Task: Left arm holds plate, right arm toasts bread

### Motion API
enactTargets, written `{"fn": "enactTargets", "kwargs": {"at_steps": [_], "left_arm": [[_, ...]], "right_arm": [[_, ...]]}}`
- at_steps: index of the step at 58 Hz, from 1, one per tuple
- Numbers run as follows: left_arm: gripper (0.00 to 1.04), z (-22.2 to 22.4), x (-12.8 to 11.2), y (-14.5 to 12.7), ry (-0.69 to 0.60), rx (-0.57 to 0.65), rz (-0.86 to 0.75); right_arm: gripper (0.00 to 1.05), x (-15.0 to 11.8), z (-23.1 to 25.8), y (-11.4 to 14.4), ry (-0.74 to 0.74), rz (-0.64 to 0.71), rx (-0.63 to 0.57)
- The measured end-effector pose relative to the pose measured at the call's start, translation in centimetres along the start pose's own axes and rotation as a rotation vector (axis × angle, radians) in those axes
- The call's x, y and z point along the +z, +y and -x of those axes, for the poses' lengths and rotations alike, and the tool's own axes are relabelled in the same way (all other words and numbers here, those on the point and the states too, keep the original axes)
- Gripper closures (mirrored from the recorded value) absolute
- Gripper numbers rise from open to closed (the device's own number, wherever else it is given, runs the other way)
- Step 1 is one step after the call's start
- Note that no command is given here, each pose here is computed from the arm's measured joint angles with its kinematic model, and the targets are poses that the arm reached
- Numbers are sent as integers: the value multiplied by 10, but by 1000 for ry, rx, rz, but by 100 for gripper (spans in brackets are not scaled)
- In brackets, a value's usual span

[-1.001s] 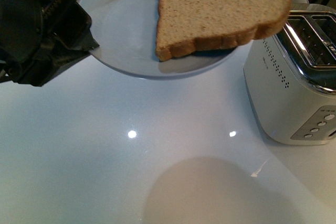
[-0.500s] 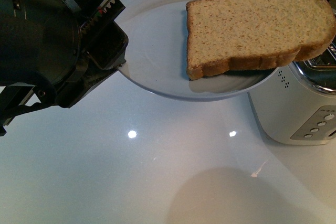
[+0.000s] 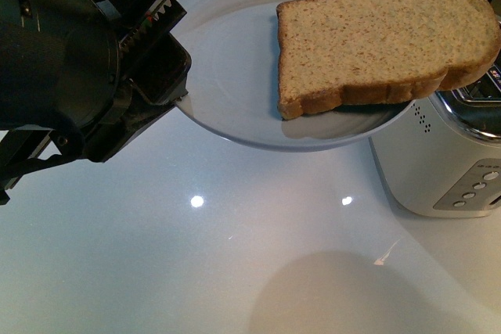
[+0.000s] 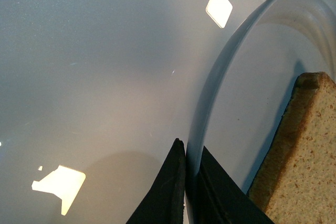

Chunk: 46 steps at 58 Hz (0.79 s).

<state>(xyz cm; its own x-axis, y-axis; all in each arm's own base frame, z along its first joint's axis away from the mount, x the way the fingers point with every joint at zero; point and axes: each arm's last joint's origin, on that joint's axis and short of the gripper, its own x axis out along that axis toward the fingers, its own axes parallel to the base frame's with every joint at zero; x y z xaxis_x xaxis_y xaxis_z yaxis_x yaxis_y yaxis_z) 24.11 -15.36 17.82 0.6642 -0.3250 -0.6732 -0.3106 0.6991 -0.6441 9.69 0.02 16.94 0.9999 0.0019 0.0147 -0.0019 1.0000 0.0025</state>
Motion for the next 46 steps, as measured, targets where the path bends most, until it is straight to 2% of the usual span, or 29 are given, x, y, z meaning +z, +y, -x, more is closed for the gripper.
{"fn": "enactTargets", "kwargs": {"at_steps": [7, 15, 19, 27, 34, 40, 46], "left_arm": [[102, 0, 0, 0, 0, 0, 0], [102, 0, 0, 0, -1, -1, 0], [102, 0, 0, -1, 0, -1, 0], [102, 0, 0, -1, 1, -2, 0], [102, 0, -1, -1, 1, -2, -1], [102, 0, -1, -1, 0, -2, -1], [102, 0, -1, -1, 2, -3, -1]], "right_arm": [[9, 0, 0, 0, 8, -5, -10], [9, -6, -4, -1, 321, -203, -221], [9, -2, -9, -2, 332, -268, -241], [9, 26, -23, -6, 274, -364, -222], [9, 55, -47, -7, 260, -506, -133], [9, 66, -70, -4, 286, -637, -32], [9, 65, -89, 3, 318, -741, 21]]}}
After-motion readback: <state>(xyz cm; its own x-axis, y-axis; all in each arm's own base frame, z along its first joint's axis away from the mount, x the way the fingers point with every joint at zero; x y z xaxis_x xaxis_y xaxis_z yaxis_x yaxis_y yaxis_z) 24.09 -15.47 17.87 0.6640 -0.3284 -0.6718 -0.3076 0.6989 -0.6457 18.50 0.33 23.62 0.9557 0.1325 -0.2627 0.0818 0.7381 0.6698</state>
